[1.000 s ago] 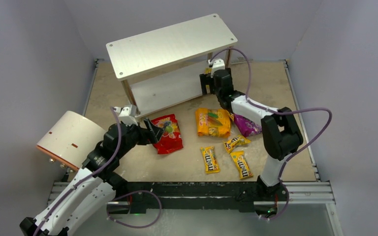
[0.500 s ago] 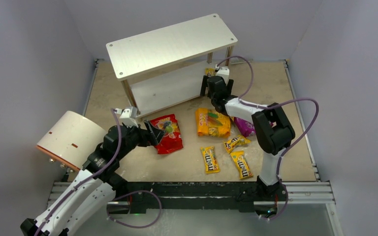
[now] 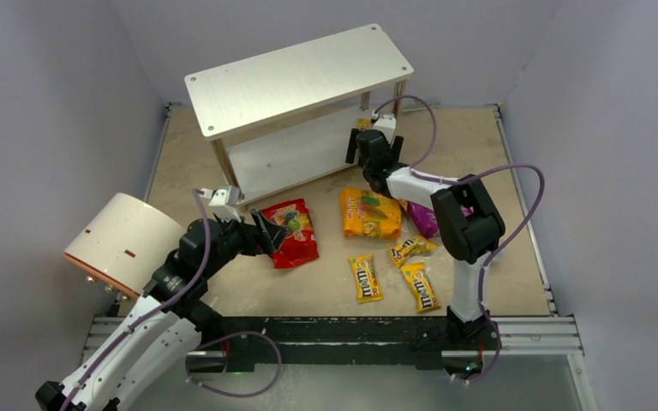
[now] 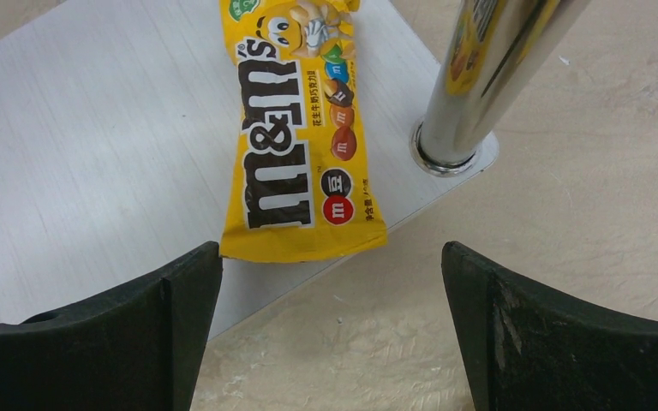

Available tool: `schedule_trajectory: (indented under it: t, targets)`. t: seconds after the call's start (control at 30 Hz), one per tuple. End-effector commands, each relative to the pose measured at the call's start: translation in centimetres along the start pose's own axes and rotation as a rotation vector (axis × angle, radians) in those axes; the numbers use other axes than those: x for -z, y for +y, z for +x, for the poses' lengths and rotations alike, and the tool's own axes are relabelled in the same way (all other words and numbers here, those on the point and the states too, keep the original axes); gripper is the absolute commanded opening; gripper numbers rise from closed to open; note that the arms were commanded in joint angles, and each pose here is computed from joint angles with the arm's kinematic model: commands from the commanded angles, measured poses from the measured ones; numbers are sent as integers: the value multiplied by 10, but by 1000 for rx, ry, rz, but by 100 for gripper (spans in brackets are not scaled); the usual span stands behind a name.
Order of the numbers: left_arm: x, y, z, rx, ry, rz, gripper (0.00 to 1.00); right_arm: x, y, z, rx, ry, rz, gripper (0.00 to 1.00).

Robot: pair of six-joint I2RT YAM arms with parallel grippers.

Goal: Place and organize the candy bags onto the shelf

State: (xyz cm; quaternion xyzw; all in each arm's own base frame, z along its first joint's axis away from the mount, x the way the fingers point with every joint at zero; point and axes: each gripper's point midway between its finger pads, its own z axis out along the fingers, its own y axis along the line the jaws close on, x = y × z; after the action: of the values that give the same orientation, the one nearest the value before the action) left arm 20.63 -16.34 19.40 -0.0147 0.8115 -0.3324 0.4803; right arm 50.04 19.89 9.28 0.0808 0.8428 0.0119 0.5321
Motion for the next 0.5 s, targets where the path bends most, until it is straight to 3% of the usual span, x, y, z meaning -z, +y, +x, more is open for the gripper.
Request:
schedule_trajectory:
  t: [0.0, 0.47]
  targets:
    - [0, -5, -5, 0, -26, 29, 89, -4, -5, -25, -26, -65, 61, 99]
    - [3, -8, -8, -1, -30, 37, 89, -8, -32, -33, -15, -67, 130, 99]
